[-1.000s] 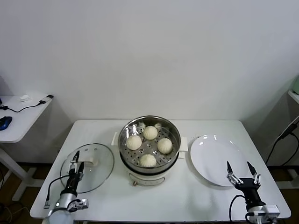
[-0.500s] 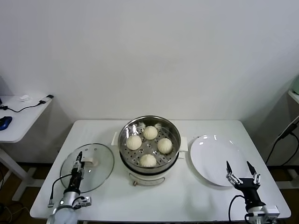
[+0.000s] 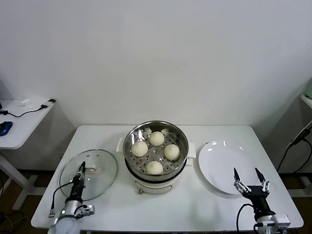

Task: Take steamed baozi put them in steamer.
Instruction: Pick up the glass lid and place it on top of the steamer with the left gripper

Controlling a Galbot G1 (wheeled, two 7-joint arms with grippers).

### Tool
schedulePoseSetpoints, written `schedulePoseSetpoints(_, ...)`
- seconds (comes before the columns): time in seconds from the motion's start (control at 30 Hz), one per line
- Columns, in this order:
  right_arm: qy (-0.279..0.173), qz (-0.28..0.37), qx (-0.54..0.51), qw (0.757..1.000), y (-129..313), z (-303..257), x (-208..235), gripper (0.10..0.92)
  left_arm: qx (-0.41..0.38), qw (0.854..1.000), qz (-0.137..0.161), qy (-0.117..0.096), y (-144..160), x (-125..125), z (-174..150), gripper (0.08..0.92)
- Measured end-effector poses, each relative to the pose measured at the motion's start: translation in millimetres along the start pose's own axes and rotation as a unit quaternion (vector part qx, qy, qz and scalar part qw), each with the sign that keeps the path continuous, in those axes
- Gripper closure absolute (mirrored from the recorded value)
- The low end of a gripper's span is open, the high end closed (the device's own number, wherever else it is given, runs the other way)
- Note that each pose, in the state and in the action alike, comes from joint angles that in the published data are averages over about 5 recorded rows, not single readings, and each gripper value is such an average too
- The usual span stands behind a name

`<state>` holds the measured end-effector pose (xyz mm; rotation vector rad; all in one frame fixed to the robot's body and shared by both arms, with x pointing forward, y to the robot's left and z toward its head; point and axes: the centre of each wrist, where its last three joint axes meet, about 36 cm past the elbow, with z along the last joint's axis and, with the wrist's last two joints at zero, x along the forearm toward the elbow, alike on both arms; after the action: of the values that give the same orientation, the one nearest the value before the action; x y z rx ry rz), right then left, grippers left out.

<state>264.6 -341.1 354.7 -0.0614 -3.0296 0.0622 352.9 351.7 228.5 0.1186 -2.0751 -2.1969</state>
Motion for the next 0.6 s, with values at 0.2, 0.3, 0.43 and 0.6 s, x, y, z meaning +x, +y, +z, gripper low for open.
schedulePoseSetpoints(0.2, 0.002, -0.003, 0.002, 1.0, 2.3, -3.6, 1.7, 0.2, 0.015, 1.0, -0.008, 0.015, 29.7, -0.4, 7.2, 0.862)
schedulePoseSetpoints(0.3, 0.003, -0.005, 0.004, 1.0, 4.8, -5.8, 2.2, 0.2, 0.026, 0.999, -0.009, 0.03, 52.3, -0.1, 12.5, 0.862)
schedulePoseSetpoints(0.43, 0.002, -0.006, 0.007, 1.0, 8.2, -8.4, 2.5, 0.2, 0.042, 0.998, -0.015, 0.048, 89.8, -1.6, 16.0, 0.862)
schedulePoseSetpoints(0.6, 0.002, -0.012, 0.012, 1.0, 13.3, -11.0, 4.4, 0.2, 0.054, 0.996, -0.03, 0.058, 143.7, -5.8, 11.0, 0.862)
